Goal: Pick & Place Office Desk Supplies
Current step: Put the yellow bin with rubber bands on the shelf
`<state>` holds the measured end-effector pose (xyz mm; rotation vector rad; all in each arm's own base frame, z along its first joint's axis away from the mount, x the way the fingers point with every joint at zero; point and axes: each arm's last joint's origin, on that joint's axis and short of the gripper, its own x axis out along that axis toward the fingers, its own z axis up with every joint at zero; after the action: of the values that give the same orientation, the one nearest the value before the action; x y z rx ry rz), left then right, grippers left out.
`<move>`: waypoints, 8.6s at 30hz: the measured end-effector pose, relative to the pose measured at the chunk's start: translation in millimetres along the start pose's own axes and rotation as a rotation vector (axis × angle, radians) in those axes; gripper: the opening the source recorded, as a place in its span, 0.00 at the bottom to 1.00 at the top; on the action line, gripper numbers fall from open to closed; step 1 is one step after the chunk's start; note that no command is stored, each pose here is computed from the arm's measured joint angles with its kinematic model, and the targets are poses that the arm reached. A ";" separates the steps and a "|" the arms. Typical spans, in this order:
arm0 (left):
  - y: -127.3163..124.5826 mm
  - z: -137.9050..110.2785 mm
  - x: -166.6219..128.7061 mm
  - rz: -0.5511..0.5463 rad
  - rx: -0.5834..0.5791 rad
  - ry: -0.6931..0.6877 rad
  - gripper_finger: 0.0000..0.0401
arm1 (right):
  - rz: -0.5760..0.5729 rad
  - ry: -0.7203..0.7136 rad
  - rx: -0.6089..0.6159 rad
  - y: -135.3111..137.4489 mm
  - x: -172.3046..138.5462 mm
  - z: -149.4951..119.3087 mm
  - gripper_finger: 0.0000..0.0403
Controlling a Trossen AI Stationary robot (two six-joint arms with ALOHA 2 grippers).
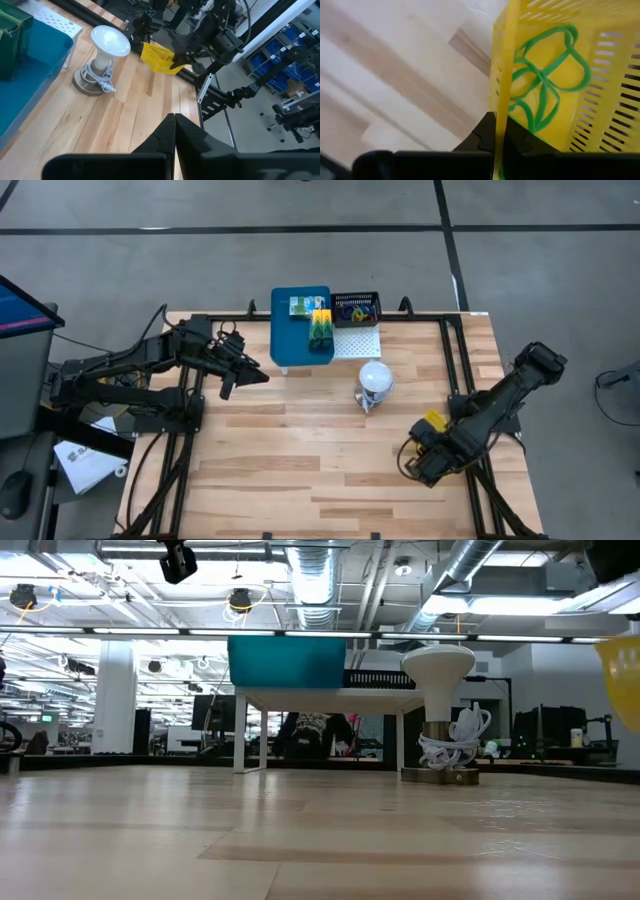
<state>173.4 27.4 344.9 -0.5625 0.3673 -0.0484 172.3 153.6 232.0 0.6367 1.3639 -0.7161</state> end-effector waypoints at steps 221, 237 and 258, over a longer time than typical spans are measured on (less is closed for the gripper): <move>-5.9 6.5 0.4 -0.045 0.138 -0.071 0.00 | -0.047 -0.253 -0.555 -66.7 -115.9 303.7 0.13; -10.7 3.9 1.9 -0.071 0.148 -0.056 0.00 | -0.097 -0.194 -0.022 -115.7 -123.4 303.7 0.00; -10.6 3.8 1.9 -0.071 0.142 -0.055 0.00 | -0.020 -0.111 0.072 -136.5 -59.6 279.2 0.00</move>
<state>177.1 20.1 352.9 -0.4350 0.2879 -0.1261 240.6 -142.1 321.6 0.6323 1.2485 -0.8077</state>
